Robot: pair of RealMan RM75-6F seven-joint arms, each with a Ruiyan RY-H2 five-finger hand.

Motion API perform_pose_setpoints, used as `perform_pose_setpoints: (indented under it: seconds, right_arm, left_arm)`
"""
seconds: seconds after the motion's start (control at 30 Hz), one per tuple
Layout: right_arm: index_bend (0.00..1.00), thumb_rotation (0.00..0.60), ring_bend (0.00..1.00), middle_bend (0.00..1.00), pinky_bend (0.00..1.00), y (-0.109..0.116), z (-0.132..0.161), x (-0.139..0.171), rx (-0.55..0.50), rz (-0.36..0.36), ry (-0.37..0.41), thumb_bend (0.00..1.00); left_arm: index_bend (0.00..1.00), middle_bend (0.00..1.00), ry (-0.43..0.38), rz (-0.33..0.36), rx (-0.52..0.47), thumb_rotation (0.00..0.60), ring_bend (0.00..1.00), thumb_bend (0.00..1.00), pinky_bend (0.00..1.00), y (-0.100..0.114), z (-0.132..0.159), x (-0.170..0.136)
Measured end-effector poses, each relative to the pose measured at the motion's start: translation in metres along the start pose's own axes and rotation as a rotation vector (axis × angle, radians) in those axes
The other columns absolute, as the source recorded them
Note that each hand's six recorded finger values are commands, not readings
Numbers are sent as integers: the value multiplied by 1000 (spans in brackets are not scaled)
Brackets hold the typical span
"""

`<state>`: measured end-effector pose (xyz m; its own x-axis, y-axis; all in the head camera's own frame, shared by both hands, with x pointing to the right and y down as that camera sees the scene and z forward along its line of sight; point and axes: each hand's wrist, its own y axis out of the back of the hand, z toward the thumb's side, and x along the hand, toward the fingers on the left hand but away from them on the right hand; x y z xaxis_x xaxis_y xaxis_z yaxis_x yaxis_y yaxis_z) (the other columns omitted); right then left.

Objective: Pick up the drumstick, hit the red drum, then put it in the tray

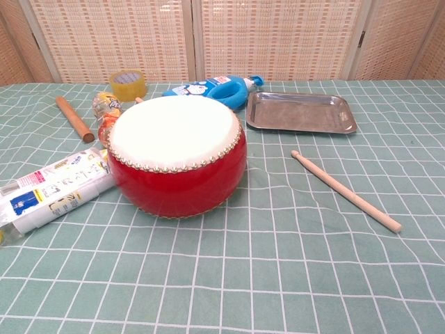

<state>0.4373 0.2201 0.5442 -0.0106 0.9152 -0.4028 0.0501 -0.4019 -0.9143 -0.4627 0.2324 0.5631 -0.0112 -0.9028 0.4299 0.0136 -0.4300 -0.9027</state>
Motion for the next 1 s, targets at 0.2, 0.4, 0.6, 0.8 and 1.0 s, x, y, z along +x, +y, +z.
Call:
perform_pose_setpoints:
  seconds: [0.2, 0.4, 0.6, 0.8, 1.0]
  right_arm:
    - [97, 558, 72, 166, 203, -2, 0, -2, -11, 11, -3, 187]
    - [148, 559, 106, 166, 244, -1, 1, -2, -30, 8, 5, 187]
    - [181, 558, 151, 165, 271, -11, 9, -3, -48, 42, 31, 187]
    - [193, 559, 150, 172, 277, -26, 21, -14, -42, 93, 57, 187]
    - [192, 558, 1, 145, 166, -42, 44, -39, -34, 183, 112, 187]
  left_arm:
    - [0, 0, 6, 15, -1, 600, 0, 218, 5, -3, 3, 3]
    - [0, 0, 14, 23, -6, 600, 0, 219, 5, -1, 0, -3]
    - [0, 0, 5, 26, -17, 600, 0, 219, 6, 0, 0, -7]
    - [0, 0, 3, 28, -25, 600, 0, 219, 6, -1, -1, -8]
    - [0, 0, 11, 27, -39, 600, 0, 219, 7, -3, -6, -12]
